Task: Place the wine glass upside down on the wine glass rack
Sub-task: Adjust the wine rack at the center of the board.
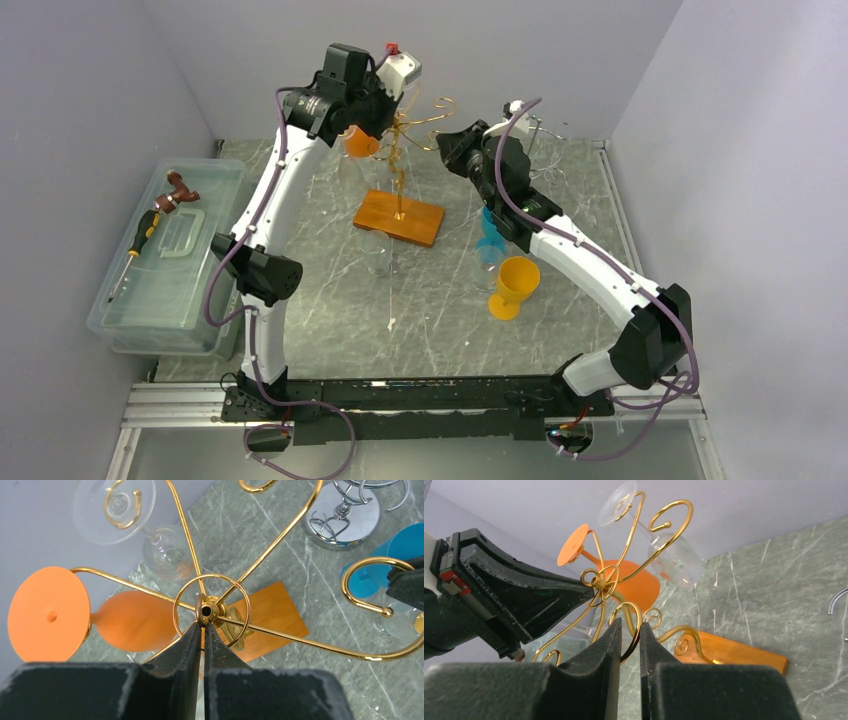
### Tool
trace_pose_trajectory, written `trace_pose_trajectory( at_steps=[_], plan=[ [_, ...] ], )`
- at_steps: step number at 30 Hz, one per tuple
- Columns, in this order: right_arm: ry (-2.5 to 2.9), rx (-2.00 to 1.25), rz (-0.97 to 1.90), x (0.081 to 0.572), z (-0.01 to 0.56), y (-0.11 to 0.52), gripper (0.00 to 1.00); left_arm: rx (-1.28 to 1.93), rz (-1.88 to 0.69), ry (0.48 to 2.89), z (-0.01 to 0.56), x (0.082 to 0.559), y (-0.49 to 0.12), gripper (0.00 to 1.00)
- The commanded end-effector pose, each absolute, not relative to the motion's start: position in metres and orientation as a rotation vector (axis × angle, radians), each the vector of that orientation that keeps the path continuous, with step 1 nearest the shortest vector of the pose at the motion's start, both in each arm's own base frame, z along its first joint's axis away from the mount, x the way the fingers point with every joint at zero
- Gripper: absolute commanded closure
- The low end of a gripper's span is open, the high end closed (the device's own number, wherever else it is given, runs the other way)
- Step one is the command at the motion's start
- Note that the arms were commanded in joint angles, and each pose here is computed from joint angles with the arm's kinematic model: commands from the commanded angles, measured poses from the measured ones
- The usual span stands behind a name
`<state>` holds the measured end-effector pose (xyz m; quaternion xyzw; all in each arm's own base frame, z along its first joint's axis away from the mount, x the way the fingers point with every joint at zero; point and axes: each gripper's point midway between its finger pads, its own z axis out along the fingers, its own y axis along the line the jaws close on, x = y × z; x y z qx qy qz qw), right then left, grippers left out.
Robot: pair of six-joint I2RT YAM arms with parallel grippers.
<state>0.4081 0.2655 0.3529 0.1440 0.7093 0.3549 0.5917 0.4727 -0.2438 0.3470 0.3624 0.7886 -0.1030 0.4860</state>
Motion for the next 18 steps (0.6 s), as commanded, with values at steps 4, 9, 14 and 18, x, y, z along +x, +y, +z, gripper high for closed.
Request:
trace_pose_trajectory(
  at_steps=[4,9,14,18],
  plan=[
    [2.038,-0.002,0.928,0.331,0.252,0.345,1.0,0.827,-0.161,1.825,0.349,0.516,-0.245,0.89],
    [2.063,-0.025,0.932,0.322,0.241,0.354,1.0,0.83,-0.16,1.819,0.35,0.516,-0.245,0.9],
    [2.088,-0.026,0.909,0.318,0.229,0.353,1.0,0.836,-0.169,1.83,0.35,0.508,-0.243,0.9],
    [2.08,-0.016,0.88,0.321,0.231,0.346,1.0,0.833,-0.16,1.821,0.355,0.501,-0.239,0.86]
  ],
)
